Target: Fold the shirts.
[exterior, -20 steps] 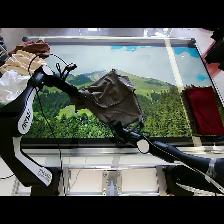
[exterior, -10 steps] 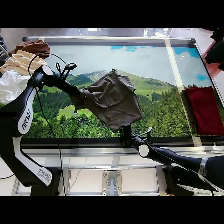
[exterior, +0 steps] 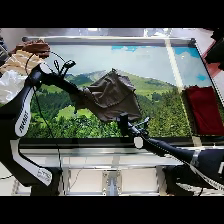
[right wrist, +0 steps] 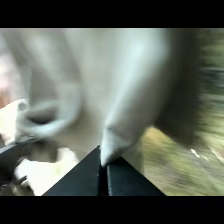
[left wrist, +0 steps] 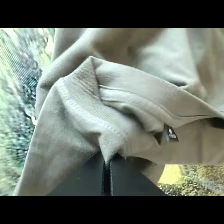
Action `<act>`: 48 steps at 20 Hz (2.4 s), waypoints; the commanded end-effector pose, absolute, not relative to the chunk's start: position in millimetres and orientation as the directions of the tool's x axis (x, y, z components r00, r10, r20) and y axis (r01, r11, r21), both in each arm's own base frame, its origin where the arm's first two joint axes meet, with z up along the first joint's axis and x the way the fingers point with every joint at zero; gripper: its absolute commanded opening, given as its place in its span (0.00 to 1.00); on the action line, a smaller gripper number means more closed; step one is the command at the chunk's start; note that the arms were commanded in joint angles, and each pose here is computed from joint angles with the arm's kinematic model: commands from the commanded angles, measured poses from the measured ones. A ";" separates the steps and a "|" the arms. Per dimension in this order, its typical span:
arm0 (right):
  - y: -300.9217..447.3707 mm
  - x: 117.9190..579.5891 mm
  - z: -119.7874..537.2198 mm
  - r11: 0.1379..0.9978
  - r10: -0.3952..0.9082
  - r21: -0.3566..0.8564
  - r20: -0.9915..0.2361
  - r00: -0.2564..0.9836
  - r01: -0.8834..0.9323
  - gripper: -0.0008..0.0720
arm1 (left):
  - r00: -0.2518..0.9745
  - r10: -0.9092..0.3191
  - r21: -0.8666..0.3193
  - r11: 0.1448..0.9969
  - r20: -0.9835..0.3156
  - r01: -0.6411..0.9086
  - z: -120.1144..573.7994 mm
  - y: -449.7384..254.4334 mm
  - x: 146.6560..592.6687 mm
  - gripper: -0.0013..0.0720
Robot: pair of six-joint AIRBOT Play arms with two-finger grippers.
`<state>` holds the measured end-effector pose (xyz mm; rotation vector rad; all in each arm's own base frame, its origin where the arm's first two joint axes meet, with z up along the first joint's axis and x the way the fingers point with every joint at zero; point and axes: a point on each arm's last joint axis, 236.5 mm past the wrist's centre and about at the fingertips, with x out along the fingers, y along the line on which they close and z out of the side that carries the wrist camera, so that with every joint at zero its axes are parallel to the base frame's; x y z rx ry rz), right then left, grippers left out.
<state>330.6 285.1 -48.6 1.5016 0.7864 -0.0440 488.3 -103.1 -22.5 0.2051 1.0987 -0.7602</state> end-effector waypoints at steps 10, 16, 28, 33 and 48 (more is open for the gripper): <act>130.5 222.8 375.9 0.441 0.459 0.658 0.418 0.784 -0.610 0.02 | 0.788 -0.338 -0.023 0.924 -0.514 0.381 324.3 -53.1 329.8 0.04; 154.6 233.1 351.9 0.572 0.585 0.612 0.163 0.794 -0.547 0.02 | 0.820 -0.336 -0.081 0.938 -0.463 0.338 337.3 -63.6 280.6 0.03; 87.1 477.4 1.6 0.858 0.224 0.498 -0.583 0.781 0.126 0.02 | 0.471 -0.301 -0.268 0.954 -0.829 0.137 -40.5 -82.1 482.6 0.03; 60.4 566.1 51.3 0.867 0.176 0.490 -0.474 0.862 0.092 0.02 | 0.616 -0.321 -0.313 0.941 -0.719 0.125 -4.8 -88.2 552.4 0.03; -108.1 440.8 204.1 0.979 -0.081 0.088 -0.654 0.752 0.182 0.60 | 0.388 -0.522 -0.614 0.772 -0.760 -0.165 0.4 -76.9 409.2 0.97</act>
